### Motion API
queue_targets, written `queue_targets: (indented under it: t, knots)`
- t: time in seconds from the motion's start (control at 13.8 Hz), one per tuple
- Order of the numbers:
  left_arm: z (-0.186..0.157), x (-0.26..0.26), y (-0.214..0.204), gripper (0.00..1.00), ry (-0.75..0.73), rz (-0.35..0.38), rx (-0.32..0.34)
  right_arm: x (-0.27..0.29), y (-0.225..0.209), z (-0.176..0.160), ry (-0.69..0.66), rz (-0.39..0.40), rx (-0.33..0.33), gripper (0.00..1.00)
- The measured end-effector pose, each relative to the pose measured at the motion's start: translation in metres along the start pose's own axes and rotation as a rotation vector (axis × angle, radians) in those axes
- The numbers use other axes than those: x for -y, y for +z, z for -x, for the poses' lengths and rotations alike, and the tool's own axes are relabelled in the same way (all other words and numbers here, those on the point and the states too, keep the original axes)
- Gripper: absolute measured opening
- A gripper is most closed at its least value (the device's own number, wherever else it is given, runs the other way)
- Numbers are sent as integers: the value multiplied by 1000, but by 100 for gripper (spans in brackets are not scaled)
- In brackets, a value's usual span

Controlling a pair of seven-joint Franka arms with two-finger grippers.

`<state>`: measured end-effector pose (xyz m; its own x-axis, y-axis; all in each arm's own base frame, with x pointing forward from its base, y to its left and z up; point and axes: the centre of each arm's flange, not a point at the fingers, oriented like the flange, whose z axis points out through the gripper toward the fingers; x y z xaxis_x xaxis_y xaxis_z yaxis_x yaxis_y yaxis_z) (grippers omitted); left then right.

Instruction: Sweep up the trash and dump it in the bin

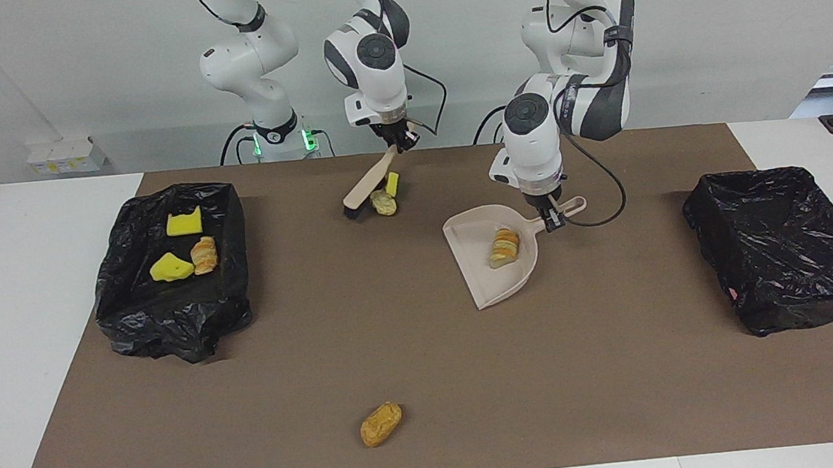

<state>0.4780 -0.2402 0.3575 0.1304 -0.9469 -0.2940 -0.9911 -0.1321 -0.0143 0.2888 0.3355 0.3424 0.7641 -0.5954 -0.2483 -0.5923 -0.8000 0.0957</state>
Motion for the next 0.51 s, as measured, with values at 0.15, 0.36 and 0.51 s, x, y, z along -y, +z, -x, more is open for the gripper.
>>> queue_targets:
  t: [0.15,0.36,0.51]
  knots:
    - [0,-1,0,31,1,3,3,30,5,-11,-18,-33,6,26]
    - [0,-3,1,31,4,12,13,84,-21,-45,-24,-92,35,26]
    - [0,-3,1,31,5,14,15,109,-39,-65,-31,-131,44,26]
